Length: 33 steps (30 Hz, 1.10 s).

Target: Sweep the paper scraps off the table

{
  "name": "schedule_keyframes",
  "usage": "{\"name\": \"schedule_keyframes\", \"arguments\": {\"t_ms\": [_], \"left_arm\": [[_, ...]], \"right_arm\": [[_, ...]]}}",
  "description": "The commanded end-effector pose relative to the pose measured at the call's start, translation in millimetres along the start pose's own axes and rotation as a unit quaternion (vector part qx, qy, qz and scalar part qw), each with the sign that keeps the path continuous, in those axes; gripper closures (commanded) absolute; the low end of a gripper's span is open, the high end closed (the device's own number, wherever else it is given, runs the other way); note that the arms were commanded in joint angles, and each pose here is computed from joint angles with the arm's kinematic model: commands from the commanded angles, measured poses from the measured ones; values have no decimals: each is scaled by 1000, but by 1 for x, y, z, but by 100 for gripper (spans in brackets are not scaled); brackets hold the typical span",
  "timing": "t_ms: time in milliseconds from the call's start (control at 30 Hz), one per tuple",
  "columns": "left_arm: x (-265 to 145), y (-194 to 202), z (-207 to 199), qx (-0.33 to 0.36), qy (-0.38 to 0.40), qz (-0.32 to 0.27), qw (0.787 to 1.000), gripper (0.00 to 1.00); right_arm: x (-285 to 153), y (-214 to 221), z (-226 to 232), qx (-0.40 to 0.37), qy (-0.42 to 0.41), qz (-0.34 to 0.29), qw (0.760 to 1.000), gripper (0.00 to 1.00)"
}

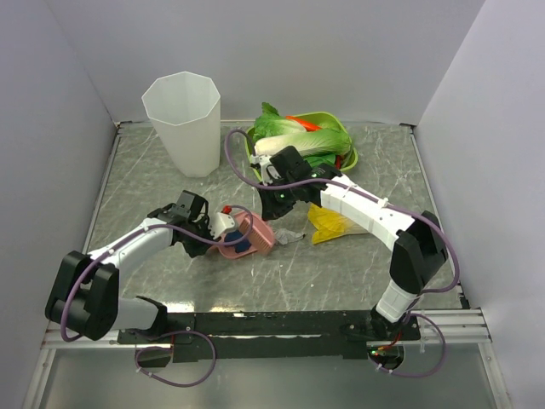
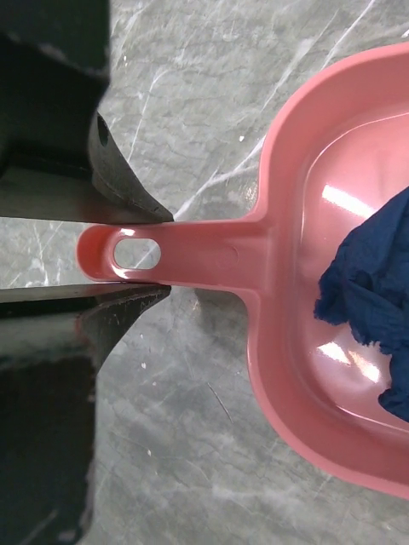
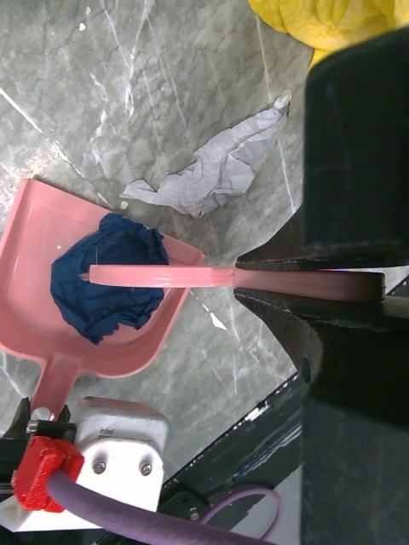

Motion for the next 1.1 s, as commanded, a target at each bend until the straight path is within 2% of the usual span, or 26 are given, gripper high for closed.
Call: {"name": "schedule_keyframes", "arguments": {"t_ms": [0,733,1067], "left_arm": [[-3,-13,-3,-15,17,-19,1000,99],[-1,-20,-2,-66,5,-36,997,99],[-3,-28,-4,-95,22,-52,994,99]], "right_arm": [[-22,-11,0,-27,13,-33,999,100],[-55,10,9,-69,13,-36,997,100],[-47,19,10,-85,-2,-25,996,100]]}}
Point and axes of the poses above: each gripper's point midway between its finger pads, its own x axis out along the fingers, its own z axis along the line the jaws close on, y = z × x, the point moved 4 cm from there along -x, back along the fingers, and after that the axes turned 15 degrees about -x, right-handed, at the moved point
